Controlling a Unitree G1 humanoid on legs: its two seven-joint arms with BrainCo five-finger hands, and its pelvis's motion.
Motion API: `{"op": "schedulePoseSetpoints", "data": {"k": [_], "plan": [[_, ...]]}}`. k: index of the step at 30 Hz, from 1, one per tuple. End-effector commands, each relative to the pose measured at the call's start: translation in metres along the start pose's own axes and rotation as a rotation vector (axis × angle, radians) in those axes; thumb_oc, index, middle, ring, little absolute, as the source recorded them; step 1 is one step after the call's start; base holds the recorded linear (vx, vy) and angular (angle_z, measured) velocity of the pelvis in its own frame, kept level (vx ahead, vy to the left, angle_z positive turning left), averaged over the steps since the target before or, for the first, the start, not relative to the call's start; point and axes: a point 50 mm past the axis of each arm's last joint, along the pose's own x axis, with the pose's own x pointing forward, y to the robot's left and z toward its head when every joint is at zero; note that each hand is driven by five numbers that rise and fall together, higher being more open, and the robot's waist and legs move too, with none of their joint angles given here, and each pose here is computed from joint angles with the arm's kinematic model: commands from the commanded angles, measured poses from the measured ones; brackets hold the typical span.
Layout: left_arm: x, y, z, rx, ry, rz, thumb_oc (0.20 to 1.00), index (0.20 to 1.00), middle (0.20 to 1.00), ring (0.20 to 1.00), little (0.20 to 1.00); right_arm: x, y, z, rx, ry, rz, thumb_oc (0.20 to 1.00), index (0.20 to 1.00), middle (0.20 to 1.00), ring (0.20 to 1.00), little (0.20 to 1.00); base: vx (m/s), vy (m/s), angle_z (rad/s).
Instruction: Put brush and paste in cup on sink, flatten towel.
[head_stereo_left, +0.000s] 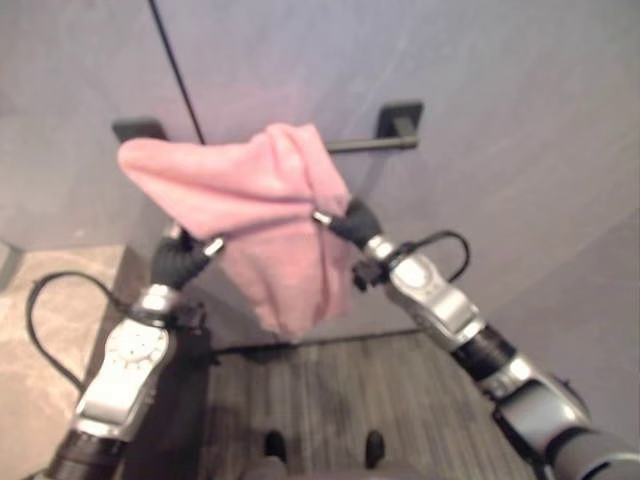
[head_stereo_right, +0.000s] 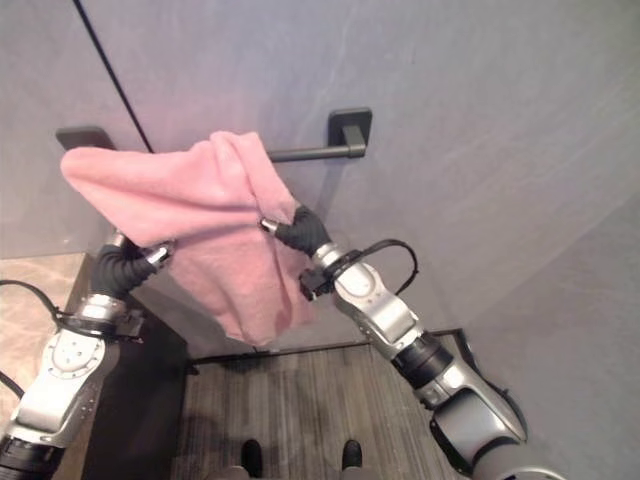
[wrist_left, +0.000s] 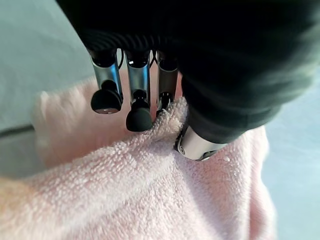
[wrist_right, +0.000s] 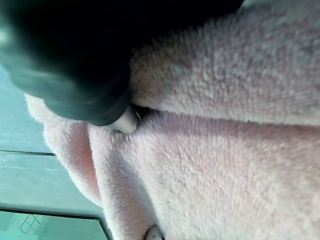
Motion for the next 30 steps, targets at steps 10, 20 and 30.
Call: {"op": "schedulePoseSetpoints", "data": {"k": [10,20,30], "plan": [[-0.002,0.034,0.007,0.103,-0.022,0.109,0.200,0.200,0.200,0.200,0.200,0.003,-0.028,0.022,-0.014,-0.105,-0.121,1.000,1.000,1.000,1.000,1.000,0.00,0.000,0.00],[0.002,0.031,0.010,0.107,-0.032,0.084,0.200,0.200,0.200,0.200,0.200,0.011,-0.016,0.014,0.032,-0.063,-0.062,1.000,1.000,1.000,1.000,1.000,0.00,0.000,0.00],[0.005,0.033,0.012,0.106,-0.042,0.083,0.200,0.200,0.200,0.200,0.200,0.030,-0.007,0.016,-0.018,-0.020,-0.008,0.925,0.925,0.925,0.925,0.925,0.00,0.002,0.01]]}}
